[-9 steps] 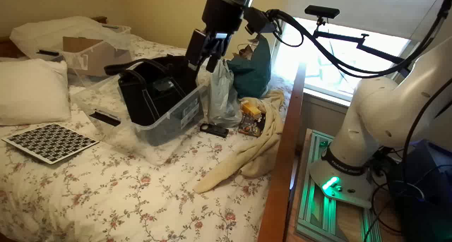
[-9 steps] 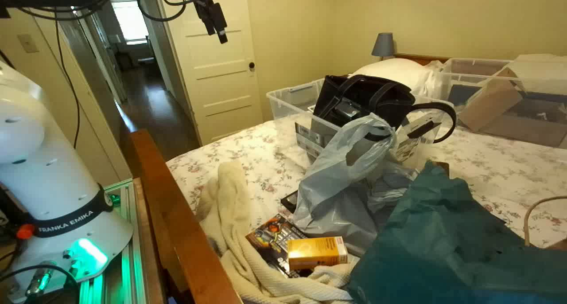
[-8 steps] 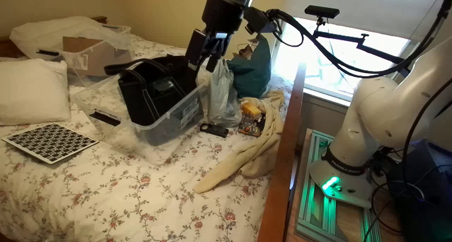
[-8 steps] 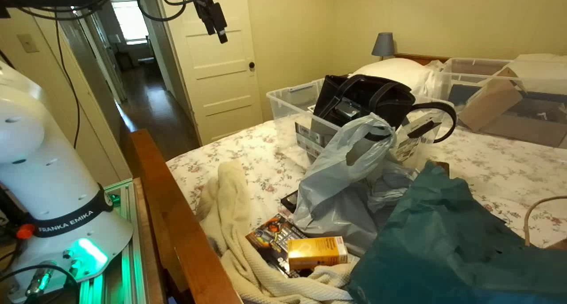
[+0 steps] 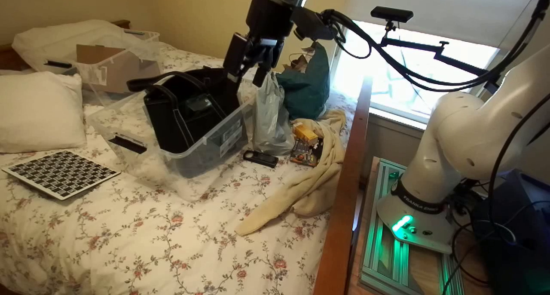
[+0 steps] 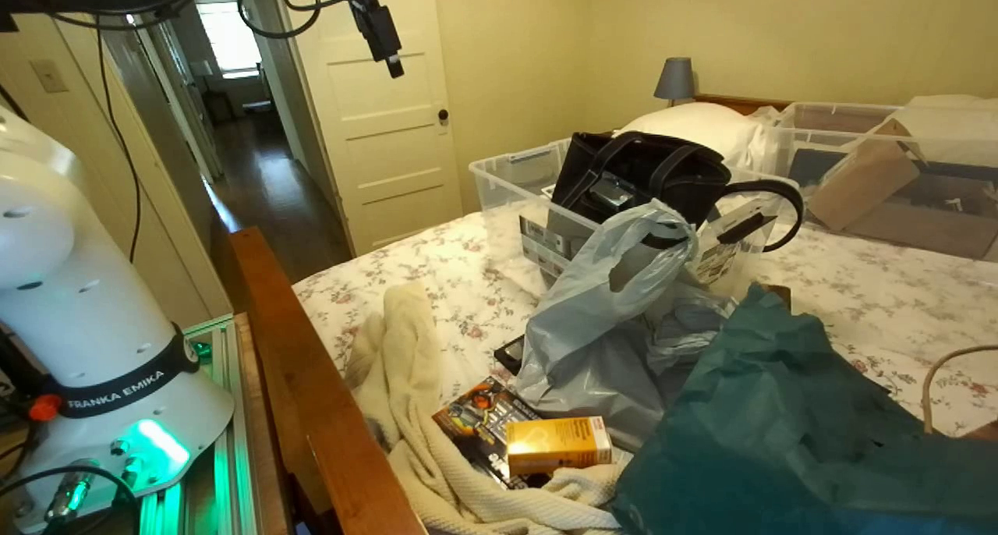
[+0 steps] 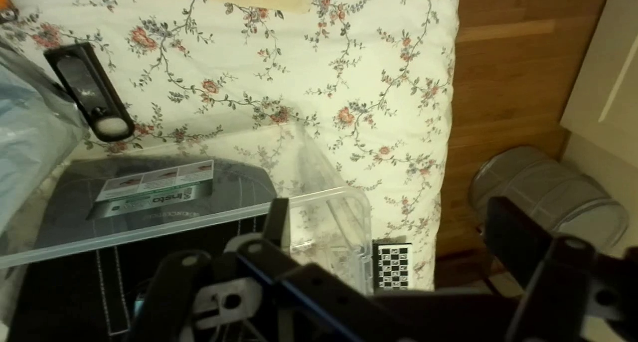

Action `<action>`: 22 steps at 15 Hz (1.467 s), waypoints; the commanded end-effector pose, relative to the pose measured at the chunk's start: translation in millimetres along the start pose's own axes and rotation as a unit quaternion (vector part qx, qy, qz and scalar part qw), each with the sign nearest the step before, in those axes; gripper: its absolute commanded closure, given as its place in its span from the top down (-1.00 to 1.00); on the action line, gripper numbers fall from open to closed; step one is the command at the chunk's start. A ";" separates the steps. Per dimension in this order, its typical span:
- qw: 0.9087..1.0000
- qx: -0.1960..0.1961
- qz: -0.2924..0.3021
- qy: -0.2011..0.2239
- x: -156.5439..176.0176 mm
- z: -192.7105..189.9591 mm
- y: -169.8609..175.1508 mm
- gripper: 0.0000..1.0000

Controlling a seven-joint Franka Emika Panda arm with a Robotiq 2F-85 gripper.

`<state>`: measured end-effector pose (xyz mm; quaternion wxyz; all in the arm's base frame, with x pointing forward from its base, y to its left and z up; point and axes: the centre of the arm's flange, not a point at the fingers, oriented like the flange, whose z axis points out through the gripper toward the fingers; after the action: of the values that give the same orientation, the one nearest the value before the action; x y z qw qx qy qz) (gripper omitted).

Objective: Put the grey box inside the black bag.

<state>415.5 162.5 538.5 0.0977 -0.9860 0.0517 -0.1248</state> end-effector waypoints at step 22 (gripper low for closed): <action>0.919 -0.103 0.377 0.047 171.4 88.5 55.8 1.00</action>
<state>599.0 102.3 483.5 0.0325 -0.8912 0.4364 -0.1191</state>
